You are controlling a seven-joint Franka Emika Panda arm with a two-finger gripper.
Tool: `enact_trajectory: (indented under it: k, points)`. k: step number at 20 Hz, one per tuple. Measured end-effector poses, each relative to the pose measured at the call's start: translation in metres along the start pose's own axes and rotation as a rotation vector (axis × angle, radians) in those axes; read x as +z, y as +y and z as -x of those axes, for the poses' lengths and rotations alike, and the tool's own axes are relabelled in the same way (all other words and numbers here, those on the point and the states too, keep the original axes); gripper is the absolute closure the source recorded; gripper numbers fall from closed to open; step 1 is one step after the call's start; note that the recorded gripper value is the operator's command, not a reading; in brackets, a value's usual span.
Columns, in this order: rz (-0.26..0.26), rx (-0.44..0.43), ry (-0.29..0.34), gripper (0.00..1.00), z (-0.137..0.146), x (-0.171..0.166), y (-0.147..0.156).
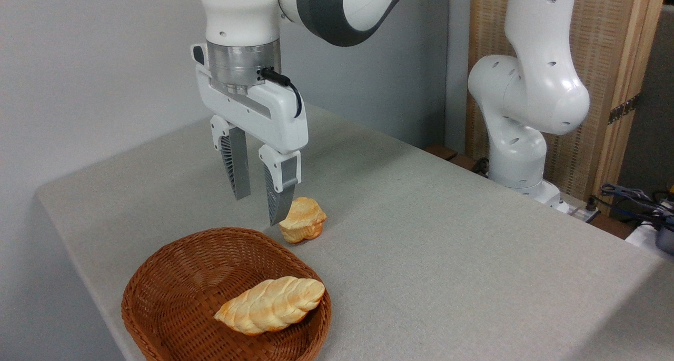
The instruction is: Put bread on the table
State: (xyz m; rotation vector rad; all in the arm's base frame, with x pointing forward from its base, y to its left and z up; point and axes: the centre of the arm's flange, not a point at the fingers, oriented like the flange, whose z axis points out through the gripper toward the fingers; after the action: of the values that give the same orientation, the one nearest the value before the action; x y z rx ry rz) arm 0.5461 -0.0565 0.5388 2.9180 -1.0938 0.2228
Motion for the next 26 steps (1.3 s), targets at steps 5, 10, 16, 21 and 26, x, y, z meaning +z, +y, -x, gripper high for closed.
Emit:
enact_trajectory:
  k: [5,10,16,21,26]
  points:
    - [0.0,0.0,0.0,0.0,0.0,0.0,0.0]
    - [-0.001,0.0,0.002,0.0,0.0,-0.001,0.0]
    - [-0.007,-0.017,0.009,0.0,0.006,-0.005,-0.008]
    - [-0.055,-0.08,0.061,0.0,0.024,-0.009,-0.044]
    - [-0.071,0.072,0.048,0.0,0.034,0.008,-0.068]
